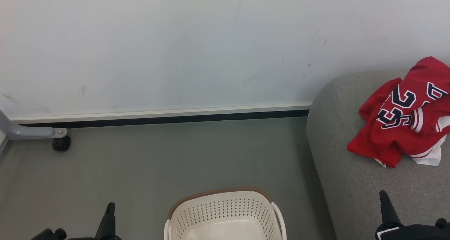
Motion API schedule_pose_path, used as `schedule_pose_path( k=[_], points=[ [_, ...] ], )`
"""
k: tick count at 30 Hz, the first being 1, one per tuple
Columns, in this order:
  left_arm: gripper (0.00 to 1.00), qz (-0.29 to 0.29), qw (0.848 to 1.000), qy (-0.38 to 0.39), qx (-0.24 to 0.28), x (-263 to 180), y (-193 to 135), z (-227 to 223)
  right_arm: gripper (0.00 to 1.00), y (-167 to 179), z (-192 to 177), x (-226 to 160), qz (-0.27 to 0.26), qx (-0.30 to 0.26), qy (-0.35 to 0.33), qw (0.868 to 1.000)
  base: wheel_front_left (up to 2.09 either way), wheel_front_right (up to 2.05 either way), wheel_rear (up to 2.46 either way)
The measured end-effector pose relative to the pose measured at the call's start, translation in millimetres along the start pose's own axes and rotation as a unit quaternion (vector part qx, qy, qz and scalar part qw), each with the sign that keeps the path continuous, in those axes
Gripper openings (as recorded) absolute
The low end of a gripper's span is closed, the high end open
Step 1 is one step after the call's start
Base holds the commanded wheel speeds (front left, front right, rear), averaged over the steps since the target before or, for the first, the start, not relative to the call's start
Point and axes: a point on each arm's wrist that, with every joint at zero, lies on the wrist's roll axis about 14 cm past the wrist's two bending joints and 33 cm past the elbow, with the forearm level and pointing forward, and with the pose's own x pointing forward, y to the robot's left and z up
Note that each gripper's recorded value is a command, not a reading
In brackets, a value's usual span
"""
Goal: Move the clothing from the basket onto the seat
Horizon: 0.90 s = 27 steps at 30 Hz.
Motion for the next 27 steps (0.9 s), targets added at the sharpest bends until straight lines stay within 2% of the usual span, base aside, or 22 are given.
schedule_pose_path(
  k=[15,27],
  points=[
    [0.00,-0.018,0.995,0.004,-0.096,8.6,-8.4,3.6,0.00,-0.3,6.8,6.0,0.004,0.097,-0.004,0.995,0.00,0.00,0.00],
    [0.00,-0.034,0.984,0.006,-0.172,15.1,-16.0,7.8,0.00,0.1,12.9,10.1,0.012,0.175,-0.009,0.984,0.00,0.00,0.00]
  ],
)
